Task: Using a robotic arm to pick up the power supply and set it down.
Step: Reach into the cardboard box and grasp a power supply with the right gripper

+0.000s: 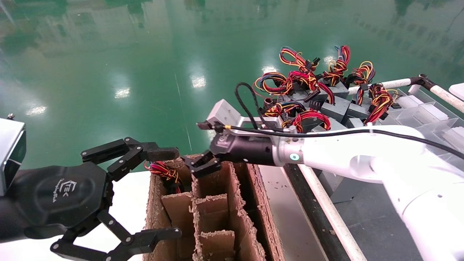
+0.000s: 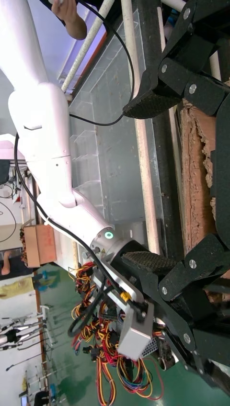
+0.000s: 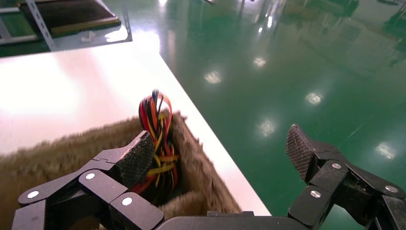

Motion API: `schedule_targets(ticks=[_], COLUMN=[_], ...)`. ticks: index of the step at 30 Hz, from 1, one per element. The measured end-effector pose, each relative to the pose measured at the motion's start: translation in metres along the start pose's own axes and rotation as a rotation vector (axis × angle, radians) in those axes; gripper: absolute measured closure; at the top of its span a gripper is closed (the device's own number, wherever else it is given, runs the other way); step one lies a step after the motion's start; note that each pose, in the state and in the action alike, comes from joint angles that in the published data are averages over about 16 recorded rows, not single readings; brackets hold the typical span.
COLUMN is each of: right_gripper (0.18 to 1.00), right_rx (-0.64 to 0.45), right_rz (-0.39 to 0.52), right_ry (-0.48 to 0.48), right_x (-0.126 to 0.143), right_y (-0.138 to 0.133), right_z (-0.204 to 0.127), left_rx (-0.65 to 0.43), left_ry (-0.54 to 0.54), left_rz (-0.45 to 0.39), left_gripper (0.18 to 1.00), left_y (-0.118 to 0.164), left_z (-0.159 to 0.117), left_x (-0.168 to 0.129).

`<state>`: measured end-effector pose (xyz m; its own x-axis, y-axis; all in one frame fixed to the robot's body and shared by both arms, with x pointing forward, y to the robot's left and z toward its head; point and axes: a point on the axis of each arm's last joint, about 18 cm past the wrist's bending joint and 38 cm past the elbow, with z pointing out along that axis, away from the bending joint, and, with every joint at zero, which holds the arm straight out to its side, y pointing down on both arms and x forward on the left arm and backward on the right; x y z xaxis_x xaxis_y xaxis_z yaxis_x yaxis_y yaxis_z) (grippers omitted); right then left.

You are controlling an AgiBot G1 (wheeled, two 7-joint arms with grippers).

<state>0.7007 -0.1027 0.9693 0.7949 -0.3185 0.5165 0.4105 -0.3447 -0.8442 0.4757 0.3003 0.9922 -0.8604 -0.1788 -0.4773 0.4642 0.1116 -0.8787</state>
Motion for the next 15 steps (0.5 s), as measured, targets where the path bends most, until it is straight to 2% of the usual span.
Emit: schedule_targets(ticks=[15], right_gripper=[0.178], right_rx=[0.006], right_rz=[-0.002], right_ry=[0.012], right_x=[-0.010], right_y=[-0.004], right_z=[0.015], left_rx=[0.000], left_ry=[-0.001], left_rz=[0.000], left_gripper=[0.183], left_y=[0.000], left_z=[0.000], left_x=[0.000])
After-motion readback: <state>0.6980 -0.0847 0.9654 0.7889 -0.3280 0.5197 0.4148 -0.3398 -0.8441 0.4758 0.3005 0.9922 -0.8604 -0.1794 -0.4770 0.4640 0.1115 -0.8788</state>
